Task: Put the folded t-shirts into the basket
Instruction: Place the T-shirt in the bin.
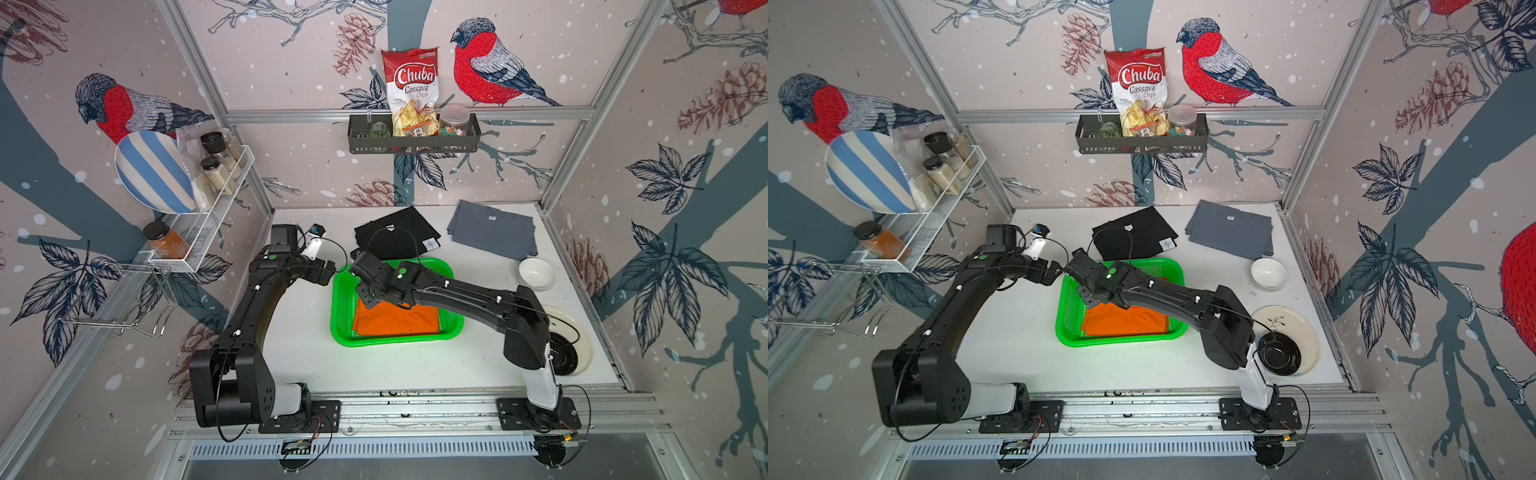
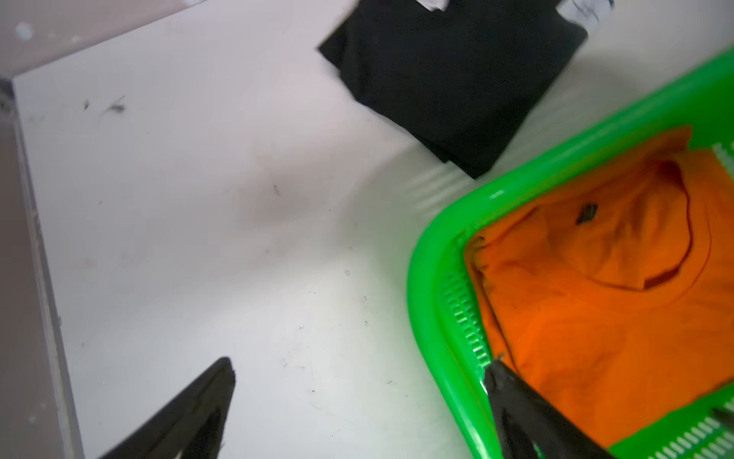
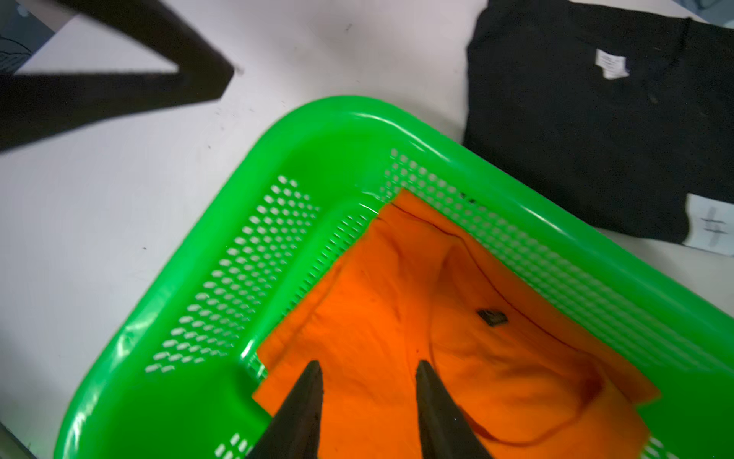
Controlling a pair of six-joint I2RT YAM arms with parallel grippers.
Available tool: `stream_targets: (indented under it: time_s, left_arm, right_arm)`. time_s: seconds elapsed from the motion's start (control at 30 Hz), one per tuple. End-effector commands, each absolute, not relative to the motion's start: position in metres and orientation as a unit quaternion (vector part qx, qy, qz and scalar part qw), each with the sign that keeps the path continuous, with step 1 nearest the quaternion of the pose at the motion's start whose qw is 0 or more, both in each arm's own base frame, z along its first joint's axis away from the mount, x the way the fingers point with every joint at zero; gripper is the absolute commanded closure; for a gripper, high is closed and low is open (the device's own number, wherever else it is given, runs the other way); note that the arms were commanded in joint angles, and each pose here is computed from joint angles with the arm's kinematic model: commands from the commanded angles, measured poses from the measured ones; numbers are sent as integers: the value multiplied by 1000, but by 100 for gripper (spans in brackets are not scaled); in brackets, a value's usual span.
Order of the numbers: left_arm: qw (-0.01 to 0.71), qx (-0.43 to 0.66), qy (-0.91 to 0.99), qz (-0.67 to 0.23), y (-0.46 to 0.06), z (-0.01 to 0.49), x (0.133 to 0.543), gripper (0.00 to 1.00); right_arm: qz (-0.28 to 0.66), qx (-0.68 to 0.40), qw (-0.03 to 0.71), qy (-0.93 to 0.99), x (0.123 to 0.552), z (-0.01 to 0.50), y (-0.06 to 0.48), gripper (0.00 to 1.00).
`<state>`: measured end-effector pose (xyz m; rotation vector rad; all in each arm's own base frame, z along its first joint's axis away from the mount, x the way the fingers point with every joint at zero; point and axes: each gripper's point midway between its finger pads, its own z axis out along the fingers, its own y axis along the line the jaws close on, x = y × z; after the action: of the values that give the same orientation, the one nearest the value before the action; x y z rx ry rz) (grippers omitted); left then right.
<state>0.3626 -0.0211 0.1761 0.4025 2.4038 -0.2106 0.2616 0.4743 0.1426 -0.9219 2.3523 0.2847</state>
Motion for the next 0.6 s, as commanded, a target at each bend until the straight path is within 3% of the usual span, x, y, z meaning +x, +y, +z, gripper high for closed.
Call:
stream_targets:
  time_s: [0.0, 0.2, 0.57]
  left_arm:
    - [359, 89, 914, -165, -32, 183, 363, 3]
    - [348, 79, 906, -228, -51, 157, 351, 4]
    - [324, 40, 925, -194, -36, 128, 359, 10]
  right_arm:
    - [139, -321, 274, 896, 264, 124, 493, 63]
    - [146, -277, 203, 928, 252, 73, 499, 61]
    - [16, -241, 202, 949, 258, 22, 470, 56]
